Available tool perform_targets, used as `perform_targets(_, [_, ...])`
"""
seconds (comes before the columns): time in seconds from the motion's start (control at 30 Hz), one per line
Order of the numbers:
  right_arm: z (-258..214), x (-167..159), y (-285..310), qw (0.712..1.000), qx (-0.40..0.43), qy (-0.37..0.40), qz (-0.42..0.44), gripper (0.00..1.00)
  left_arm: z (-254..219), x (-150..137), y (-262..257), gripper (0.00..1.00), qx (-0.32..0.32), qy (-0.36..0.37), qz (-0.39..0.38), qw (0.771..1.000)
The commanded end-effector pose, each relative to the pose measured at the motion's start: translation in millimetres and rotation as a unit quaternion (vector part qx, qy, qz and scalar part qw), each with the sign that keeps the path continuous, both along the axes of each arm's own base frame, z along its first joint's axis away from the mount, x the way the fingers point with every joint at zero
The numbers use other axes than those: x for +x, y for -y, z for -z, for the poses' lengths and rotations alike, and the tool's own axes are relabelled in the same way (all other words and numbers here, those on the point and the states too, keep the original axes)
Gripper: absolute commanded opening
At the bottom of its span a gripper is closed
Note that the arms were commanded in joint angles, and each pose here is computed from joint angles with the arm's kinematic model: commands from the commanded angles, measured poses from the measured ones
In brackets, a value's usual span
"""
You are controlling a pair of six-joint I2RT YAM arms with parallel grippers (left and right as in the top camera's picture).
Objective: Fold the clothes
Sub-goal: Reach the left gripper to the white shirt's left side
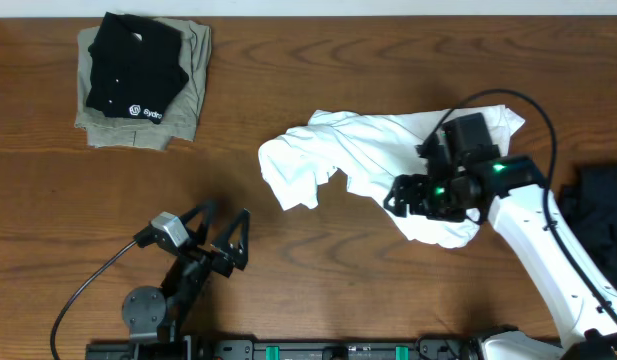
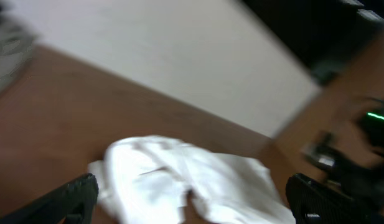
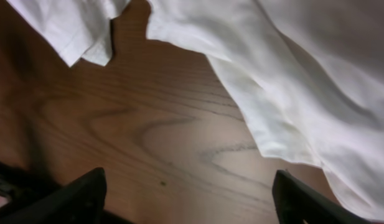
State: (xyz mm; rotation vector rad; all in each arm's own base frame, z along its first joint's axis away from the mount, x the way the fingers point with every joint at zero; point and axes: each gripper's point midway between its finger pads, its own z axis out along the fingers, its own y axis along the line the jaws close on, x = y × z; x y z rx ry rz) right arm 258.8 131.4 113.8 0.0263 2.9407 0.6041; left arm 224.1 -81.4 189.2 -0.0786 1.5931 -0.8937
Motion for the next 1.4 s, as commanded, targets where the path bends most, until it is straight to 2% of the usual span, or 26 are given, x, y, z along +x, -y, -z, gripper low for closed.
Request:
perform_targets(0.0, [-2.5,4.2,-0.6,1.000,-0.019,0.018,0.011,0.85,-24.1,-19.1,21.2,0.98,0.024,0.032,0.073,0.997])
perform_targets(0.13, [-4.8,10.7,-3.2,0.999,-0.011,0.027,0.024,0.86,-37.1,-23.3,21.2,0.98,0.084,0.006,0.073,0.994])
perform_targets(0.3, [-6.1,14.4,-4.5,0.999,-0.008,0.034,0.027,0.86,-52.3,-16.0,8.7,0.98,0.151,-0.108,0.053,0.981])
perform_targets(0.53, [-4.3,10.6,-5.2,0.999,-0.008,0.025,0.025,0.86,-46.9,0.1,-9.2,0.98,0.199,-0.296,0.042,0.933])
perform_targets(0.7, [-1.7,11.4,-5.2,0.999,-0.009,0.021,0.027,0.86,-16.3,4.9,11.5,0.98,0.210,-0.365,0.093,0.902])
perform_targets(0.87, [5.0,13.6,-6.3,0.999,-0.010,0.012,0.028,0.86,9.7,13.9,48.6,0.98,0.234,-0.389,0.161,0.876])
perform_targets(1.0, [14.1,10.7,-8.4,1.000,-0.009,-0.010,0.025,0.86,29.0,24.2,64.5,0.98,0.239,-0.408,0.182,0.862])
perform_targets(1.17, [22.8,6.7,-18.1,0.999,0.011,-0.033,0.004,0.86,56.7,41.2,65.9,0.98,0.249,-0.435,0.177,0.847])
perform_targets(1.37, [31.0,2.6,-28.3,0.999,0.004,-0.037,-0.025,0.86,86.8,69.3,63.6,0.98,0.264,-0.446,0.151,0.842])
